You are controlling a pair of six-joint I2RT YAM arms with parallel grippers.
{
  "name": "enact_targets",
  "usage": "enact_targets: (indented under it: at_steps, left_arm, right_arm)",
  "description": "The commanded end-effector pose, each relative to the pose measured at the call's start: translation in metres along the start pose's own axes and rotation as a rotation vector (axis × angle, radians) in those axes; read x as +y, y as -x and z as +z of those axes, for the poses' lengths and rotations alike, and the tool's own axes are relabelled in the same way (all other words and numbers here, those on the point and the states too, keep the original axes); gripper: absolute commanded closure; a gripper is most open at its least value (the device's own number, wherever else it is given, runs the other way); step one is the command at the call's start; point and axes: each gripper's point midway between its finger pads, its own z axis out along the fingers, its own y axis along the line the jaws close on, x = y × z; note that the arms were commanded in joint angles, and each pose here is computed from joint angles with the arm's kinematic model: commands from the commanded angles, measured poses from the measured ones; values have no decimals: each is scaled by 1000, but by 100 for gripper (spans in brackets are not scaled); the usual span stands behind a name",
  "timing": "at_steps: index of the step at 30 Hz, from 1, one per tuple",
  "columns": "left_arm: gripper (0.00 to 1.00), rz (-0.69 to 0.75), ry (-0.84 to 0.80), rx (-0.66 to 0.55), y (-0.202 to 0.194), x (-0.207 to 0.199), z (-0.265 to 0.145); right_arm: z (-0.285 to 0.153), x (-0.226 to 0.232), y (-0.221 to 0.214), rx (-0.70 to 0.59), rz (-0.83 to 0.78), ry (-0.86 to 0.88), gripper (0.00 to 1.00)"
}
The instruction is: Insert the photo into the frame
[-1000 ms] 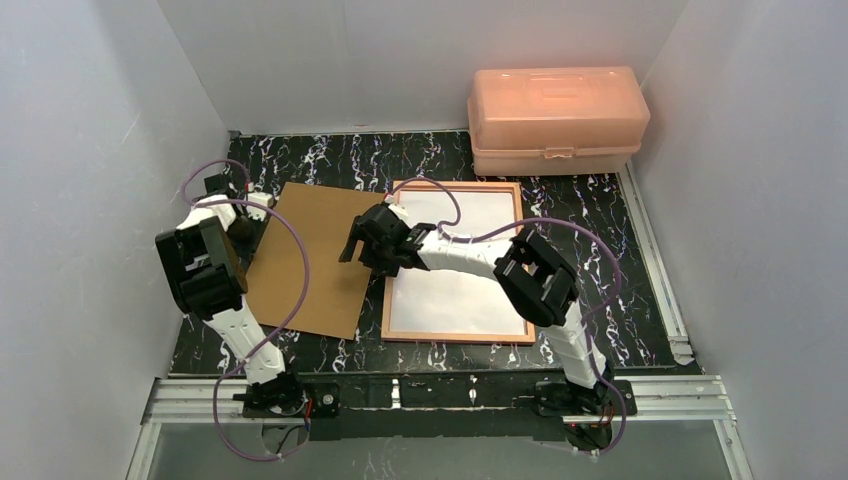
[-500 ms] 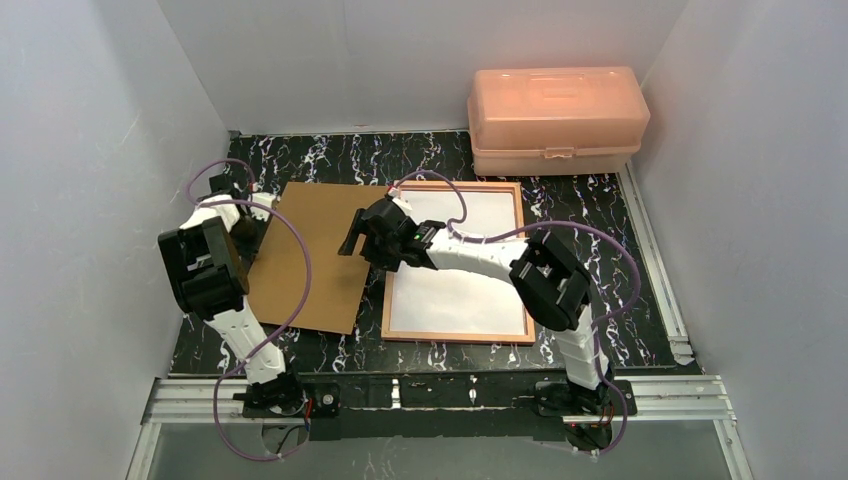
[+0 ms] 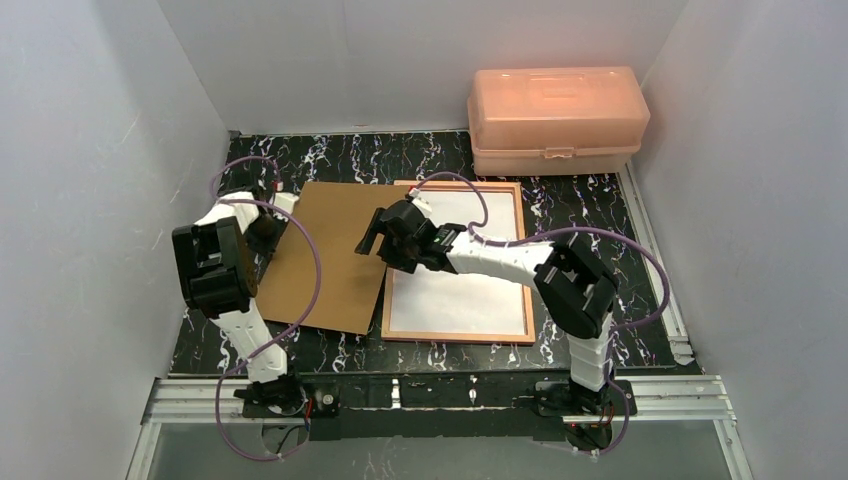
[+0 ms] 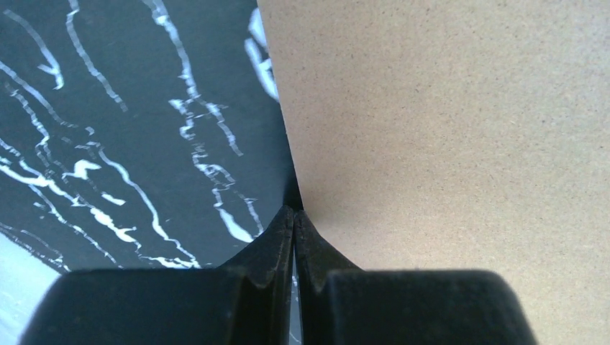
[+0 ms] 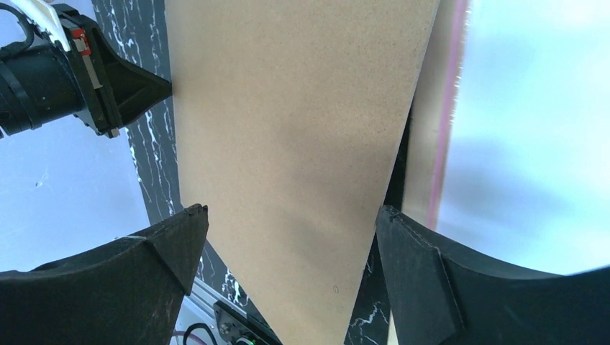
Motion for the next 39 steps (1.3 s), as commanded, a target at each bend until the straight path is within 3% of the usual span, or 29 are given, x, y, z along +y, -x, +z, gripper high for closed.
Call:
enact_targets:
  at_steps: [1,12,22,39]
  left_arm:
    - [100,7,-294,71,-16,-87,2]
    - [100,52,-324,85,-10,-114,-4]
    - [100,61,-304,95,-14,-111,-11]
    - [100,57,-281,121,-16,-107,-3]
  right_arm:
    - [-34,52,23,-67,69,203,7]
    - [-63,2,41,-124,115,144,7]
    - [-55,-66,30,-74,117,30,9]
    - [-56,-84,28,-41,47,18,13]
